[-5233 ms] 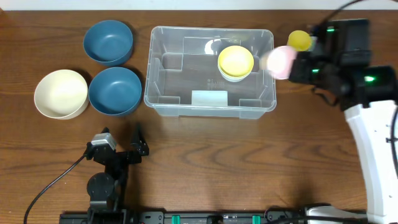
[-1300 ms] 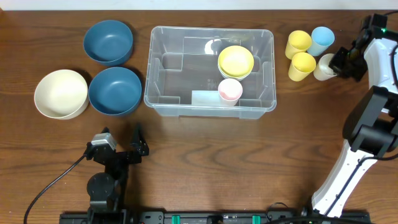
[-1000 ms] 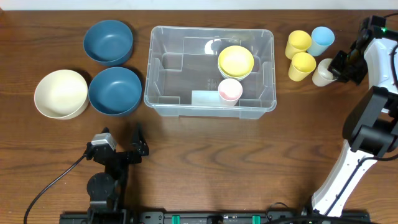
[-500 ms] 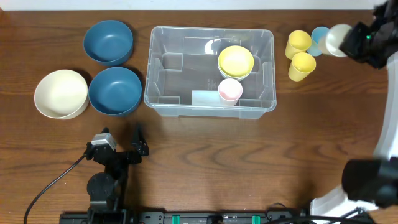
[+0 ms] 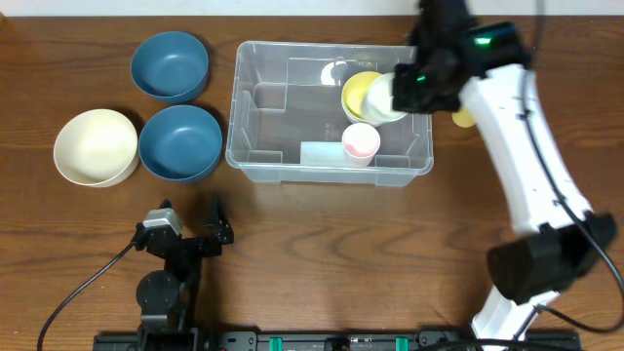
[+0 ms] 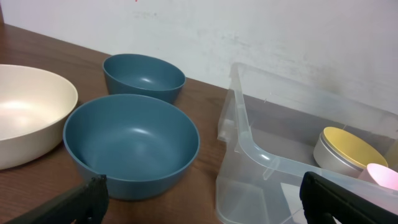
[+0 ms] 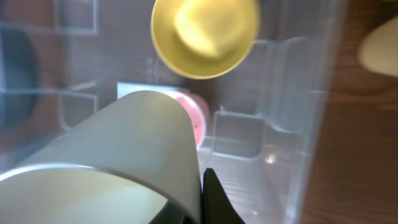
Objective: Pack container
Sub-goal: 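Carry the cream cup over the container and drop it into the pink cup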
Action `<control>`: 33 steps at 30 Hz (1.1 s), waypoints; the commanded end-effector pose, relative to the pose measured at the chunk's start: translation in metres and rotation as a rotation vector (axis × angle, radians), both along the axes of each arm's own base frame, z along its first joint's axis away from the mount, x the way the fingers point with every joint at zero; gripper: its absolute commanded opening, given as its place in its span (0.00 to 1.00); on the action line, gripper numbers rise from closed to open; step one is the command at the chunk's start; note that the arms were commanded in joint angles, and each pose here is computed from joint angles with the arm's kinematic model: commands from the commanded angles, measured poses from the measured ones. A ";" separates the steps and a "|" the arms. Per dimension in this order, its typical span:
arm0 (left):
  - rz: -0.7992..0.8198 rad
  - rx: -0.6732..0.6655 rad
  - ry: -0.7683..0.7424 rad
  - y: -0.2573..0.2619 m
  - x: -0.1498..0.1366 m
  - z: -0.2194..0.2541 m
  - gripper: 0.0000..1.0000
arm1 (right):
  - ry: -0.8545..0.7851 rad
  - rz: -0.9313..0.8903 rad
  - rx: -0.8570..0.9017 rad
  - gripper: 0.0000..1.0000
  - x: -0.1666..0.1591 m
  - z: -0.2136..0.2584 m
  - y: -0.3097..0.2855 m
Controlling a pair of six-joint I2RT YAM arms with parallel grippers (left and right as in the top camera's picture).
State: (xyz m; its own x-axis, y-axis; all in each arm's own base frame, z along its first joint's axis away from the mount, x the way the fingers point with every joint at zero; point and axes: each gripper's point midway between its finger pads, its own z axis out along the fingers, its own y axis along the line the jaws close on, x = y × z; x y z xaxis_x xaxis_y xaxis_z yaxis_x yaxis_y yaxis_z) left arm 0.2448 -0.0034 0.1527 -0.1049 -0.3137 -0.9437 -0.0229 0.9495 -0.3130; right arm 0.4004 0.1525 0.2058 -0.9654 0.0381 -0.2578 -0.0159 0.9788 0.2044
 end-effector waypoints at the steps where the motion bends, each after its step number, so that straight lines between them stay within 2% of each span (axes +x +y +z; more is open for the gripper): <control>1: 0.012 0.018 0.048 0.003 -0.001 -0.016 0.98 | 0.049 0.033 -0.044 0.01 -0.003 -0.024 0.016; 9: 0.012 0.018 0.048 0.003 -0.001 -0.016 0.98 | 0.133 0.073 -0.096 0.01 -0.007 -0.064 0.034; 24: 0.012 0.018 0.048 0.003 -0.001 -0.016 0.98 | 0.156 0.045 -0.153 0.03 -0.011 -0.068 0.023; 25: 0.012 0.018 0.048 0.003 -0.001 -0.016 0.98 | 0.156 0.046 -0.153 0.15 -0.011 -0.068 0.023; 26: 0.012 0.018 0.048 0.003 -0.001 -0.016 0.98 | 0.155 0.045 -0.156 0.37 -0.011 -0.068 0.023; 29: 0.012 0.018 0.048 0.003 -0.001 -0.016 0.98 | 0.155 0.045 -0.156 0.67 -0.011 -0.068 0.023; 30: 0.012 0.018 0.048 0.003 -0.001 -0.016 0.98 | 0.153 0.046 -0.155 0.71 -0.010 -0.068 0.023; 33: 0.012 0.018 0.048 0.003 -0.001 -0.016 0.98 | 0.131 0.058 -0.148 0.71 -0.006 -0.064 0.024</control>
State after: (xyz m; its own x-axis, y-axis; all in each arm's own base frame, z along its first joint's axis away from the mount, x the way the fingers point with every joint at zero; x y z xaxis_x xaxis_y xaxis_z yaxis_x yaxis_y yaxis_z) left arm 0.2448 -0.0034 0.1527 -0.1049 -0.3137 -0.9437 -0.0229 0.9495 -0.3130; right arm 0.3920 0.1760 0.1403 -0.9928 -0.0374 -0.1141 -0.0458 0.9964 0.0719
